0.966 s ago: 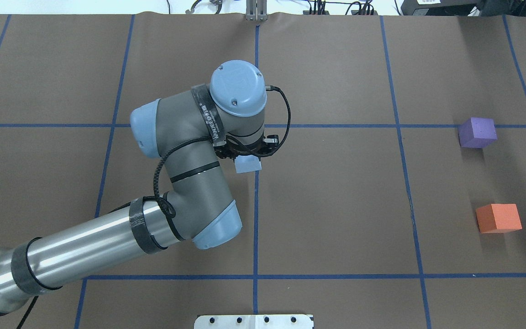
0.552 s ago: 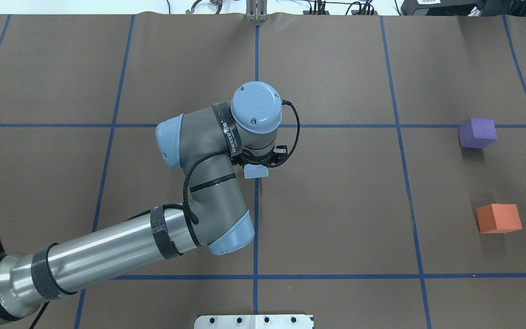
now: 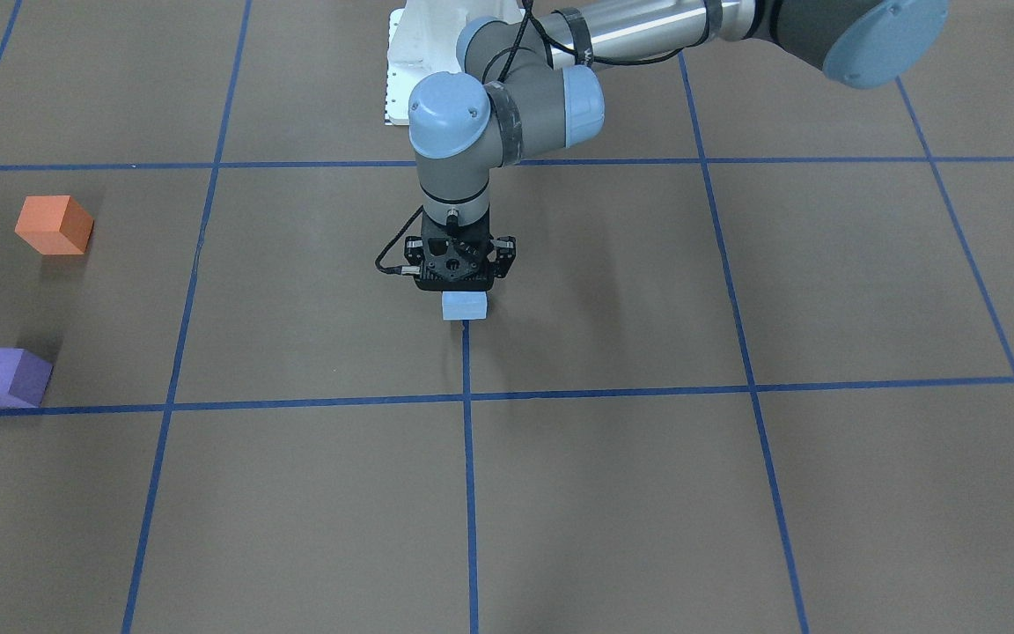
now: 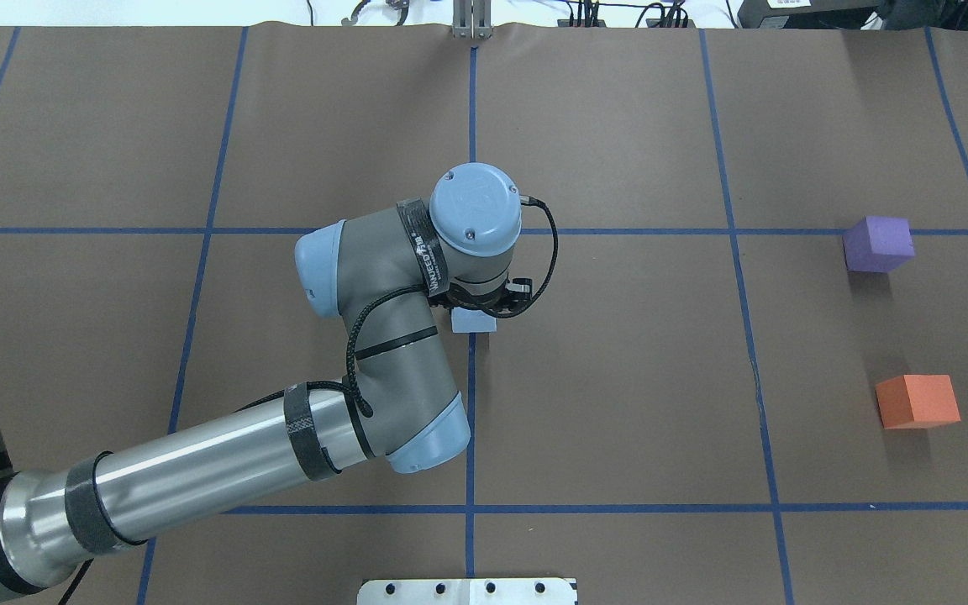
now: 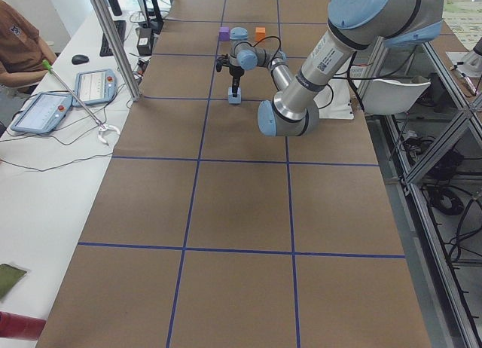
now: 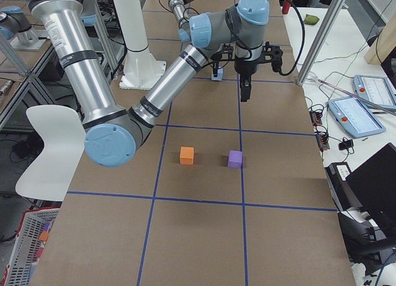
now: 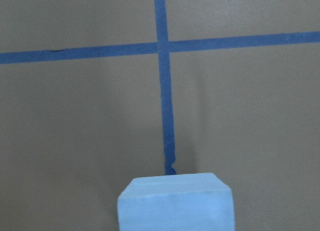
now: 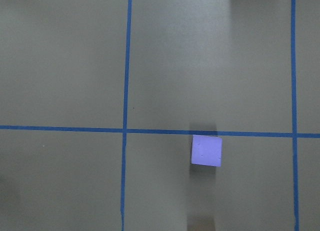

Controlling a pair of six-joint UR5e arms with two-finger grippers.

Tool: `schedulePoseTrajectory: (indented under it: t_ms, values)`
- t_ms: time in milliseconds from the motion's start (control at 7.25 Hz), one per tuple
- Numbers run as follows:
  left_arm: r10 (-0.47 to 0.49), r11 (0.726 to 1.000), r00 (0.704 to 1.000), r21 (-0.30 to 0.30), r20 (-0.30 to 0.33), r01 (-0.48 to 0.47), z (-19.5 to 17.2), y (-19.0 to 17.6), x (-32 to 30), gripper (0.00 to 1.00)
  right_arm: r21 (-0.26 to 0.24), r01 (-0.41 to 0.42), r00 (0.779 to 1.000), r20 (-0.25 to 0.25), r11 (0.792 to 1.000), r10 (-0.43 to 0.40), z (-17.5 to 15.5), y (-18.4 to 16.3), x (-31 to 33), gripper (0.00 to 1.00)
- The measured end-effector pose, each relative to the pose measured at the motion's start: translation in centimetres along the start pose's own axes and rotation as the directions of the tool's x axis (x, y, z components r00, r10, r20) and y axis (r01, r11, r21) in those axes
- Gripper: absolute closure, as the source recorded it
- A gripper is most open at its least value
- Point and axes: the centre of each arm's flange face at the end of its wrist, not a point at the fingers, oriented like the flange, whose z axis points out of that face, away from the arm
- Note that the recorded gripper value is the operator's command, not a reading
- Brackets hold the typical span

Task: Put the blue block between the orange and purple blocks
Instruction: 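Lift the light blue cube and carry it toward the table's center with the left gripper, then set the light blue cube down at the center and open the left gripper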

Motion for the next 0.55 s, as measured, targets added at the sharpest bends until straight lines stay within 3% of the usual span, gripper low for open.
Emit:
schedulePoseTrajectory:
  t_ms: [276,552]
  values:
    - [-0.003,1.000,1.000,0.010,-0.007,0.003,-0.7,-0.4,-0.1,0.00,0.009,-0.030,0.999,0.023,1.000,0.029,-0.3,0.9,-5.0,0.01]
    - [-0.032,0.999,0.998,0.017,-0.054,0.033,-5.6,-2.6,-1.7,0.00,0.007,-0.040,0.998,0.049,0.999,0.040,-0.2,1.9,-10.3,0.01]
